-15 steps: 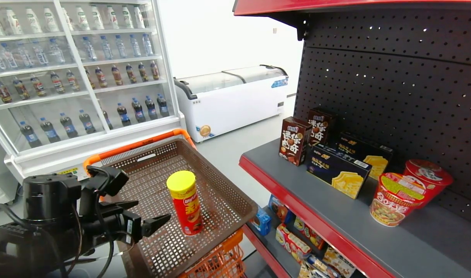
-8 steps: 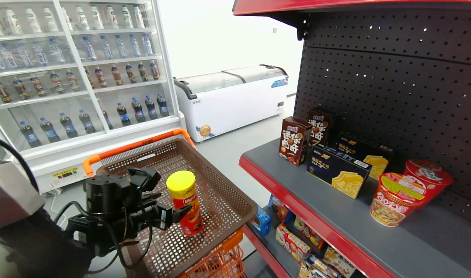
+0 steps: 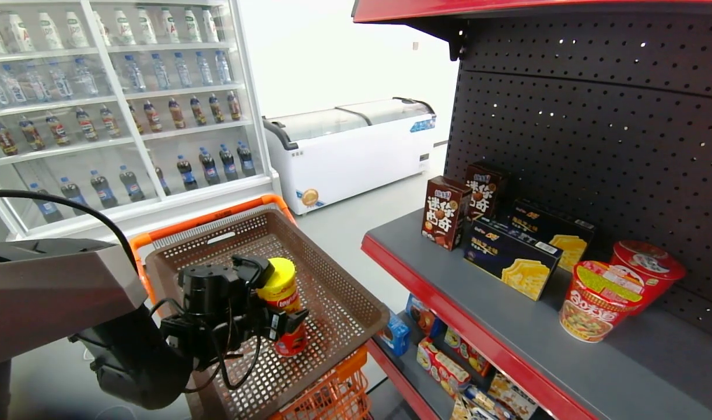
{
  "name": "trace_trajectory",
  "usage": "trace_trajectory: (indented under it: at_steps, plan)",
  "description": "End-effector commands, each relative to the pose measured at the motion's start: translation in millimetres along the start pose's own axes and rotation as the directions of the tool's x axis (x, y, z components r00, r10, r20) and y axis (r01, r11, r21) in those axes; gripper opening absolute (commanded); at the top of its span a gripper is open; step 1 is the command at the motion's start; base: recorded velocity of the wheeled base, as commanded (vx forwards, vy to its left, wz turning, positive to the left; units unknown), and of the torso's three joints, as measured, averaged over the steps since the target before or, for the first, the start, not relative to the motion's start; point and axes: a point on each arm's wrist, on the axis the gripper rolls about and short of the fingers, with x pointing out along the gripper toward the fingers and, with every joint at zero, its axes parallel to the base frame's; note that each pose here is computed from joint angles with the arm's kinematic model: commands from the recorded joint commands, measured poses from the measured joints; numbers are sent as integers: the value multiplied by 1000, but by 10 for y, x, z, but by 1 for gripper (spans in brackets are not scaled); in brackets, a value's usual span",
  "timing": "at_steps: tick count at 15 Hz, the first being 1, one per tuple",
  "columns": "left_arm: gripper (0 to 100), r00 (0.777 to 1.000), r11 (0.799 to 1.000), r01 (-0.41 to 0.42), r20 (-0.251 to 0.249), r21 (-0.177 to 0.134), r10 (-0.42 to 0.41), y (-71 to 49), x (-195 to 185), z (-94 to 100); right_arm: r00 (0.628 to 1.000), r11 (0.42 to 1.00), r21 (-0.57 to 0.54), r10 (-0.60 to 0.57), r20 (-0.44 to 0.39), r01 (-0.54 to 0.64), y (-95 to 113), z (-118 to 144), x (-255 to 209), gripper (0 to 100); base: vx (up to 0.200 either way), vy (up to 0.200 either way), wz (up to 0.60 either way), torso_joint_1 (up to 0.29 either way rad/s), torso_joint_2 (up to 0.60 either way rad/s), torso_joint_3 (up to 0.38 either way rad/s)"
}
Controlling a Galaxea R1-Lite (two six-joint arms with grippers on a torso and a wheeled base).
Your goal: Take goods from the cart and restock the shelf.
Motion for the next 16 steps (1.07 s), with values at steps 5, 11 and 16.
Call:
trace_trajectory:
  at_steps: [5,11,16]
  plan:
    - [0,1000,1000,2,-8,-4,-2,-44,68,-23,1000,1000,0,1,0,-1,0,-1,0,100,0,0,0,0,0,0]
    - [0,985,999,-37,169,8,35,-86,-810,607,1000,1000,0,-1,0,1,0,-1,0,100,0,0,0,0,0,0]
    - [0,971,995,-66,225,-78,82,-99,-2067,1032,1000,1000,0,-1,0,1,0,-1,0,100,0,0,0,0,0,0]
